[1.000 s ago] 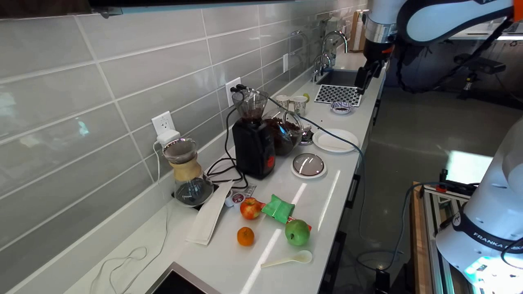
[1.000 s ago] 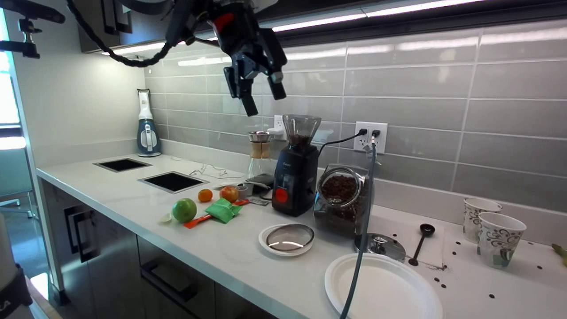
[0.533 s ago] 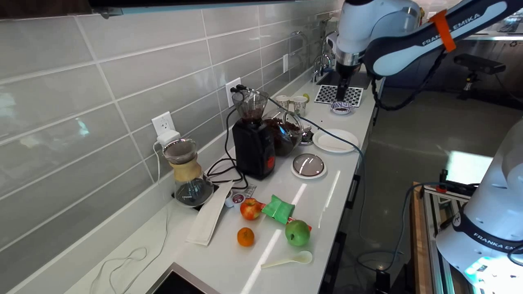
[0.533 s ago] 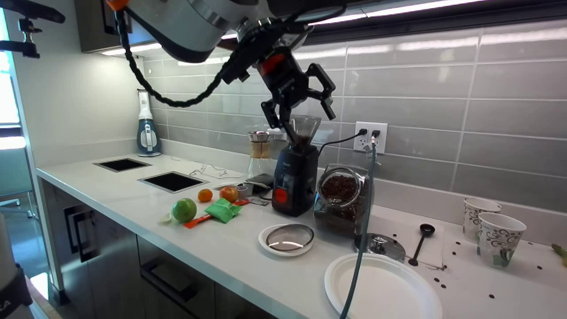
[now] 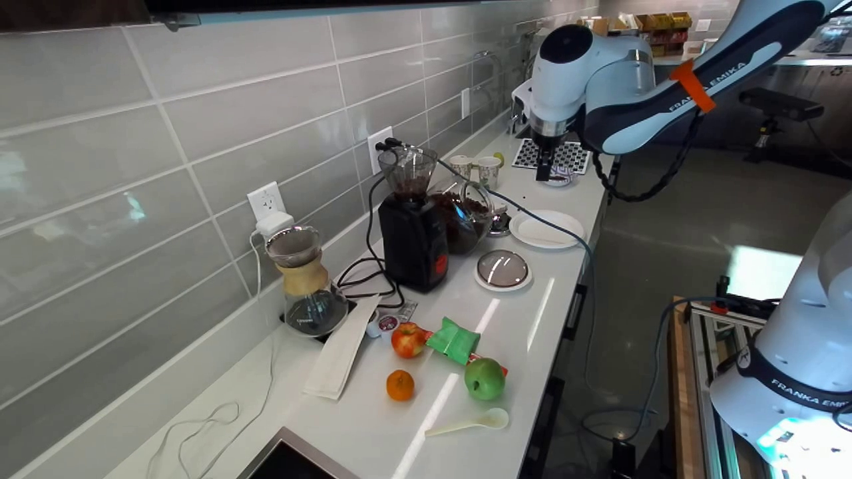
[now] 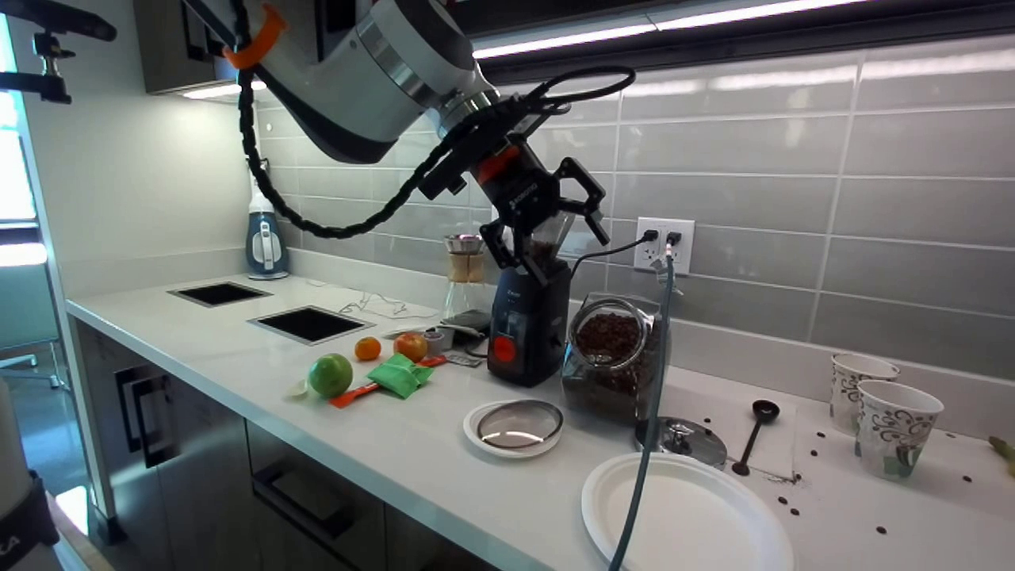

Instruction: Take a scoop of coffee grounds and place them in the coffee blender

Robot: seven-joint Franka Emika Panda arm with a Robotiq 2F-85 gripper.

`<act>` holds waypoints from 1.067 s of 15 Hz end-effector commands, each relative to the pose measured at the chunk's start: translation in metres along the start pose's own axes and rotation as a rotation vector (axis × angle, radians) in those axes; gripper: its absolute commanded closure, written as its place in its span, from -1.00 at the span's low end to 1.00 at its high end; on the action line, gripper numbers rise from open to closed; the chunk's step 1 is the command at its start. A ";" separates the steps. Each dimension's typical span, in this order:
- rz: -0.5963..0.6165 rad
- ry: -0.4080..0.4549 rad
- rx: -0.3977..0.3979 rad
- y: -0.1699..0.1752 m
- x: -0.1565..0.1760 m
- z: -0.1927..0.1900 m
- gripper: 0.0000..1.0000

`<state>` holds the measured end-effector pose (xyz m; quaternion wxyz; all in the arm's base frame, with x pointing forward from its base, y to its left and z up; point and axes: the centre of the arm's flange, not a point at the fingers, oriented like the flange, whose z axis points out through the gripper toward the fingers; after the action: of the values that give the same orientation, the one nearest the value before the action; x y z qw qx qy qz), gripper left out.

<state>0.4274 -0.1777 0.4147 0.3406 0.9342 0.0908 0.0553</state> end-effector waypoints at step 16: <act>-0.084 0.169 -0.220 -0.089 0.025 0.098 -1.00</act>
<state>0.4475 -0.1564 0.3134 0.4409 0.8756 0.1734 0.0947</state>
